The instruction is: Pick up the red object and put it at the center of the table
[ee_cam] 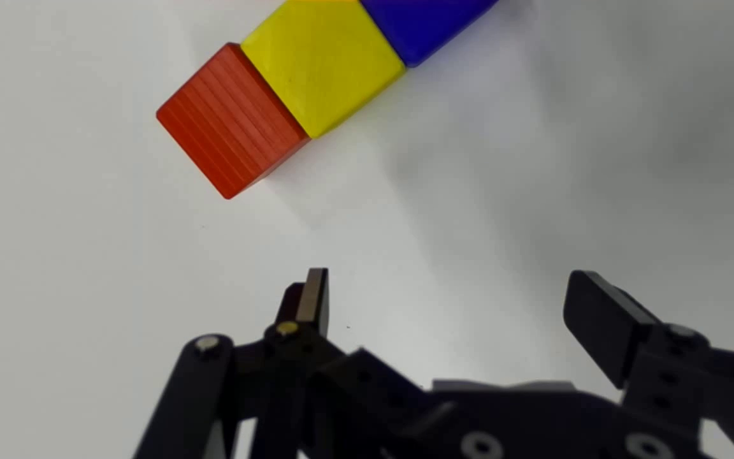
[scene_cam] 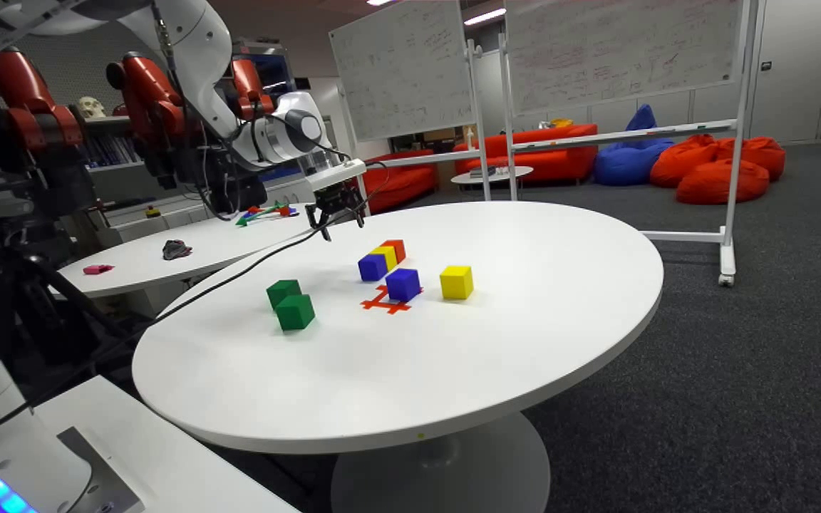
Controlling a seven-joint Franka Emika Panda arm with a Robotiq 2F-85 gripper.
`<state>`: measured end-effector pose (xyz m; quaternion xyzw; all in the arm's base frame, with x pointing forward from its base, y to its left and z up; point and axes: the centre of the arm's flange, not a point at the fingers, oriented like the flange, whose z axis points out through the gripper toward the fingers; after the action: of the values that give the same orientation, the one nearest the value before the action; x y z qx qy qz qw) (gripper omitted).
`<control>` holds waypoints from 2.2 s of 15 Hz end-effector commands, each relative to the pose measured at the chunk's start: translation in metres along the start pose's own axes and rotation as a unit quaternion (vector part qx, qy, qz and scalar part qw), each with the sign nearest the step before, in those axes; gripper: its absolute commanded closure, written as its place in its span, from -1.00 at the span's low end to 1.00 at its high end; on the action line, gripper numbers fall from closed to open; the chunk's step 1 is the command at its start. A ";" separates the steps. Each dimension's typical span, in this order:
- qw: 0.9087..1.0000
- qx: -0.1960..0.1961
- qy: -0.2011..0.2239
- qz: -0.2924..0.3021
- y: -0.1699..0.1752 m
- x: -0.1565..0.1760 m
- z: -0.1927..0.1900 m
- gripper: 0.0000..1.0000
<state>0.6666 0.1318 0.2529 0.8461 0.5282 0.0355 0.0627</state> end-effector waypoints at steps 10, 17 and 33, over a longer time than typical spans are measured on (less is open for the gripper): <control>0.989 0.046 -0.130 -0.061 -0.017 -0.012 0.010 -1.00; 0.989 0.056 -0.115 -0.072 -0.016 -0.013 0.010 -1.00; 0.996 0.073 -0.015 0.040 0.004 -0.017 0.007 -1.00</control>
<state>0.6614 0.1218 0.2466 0.8694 0.4940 0.0040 -0.0076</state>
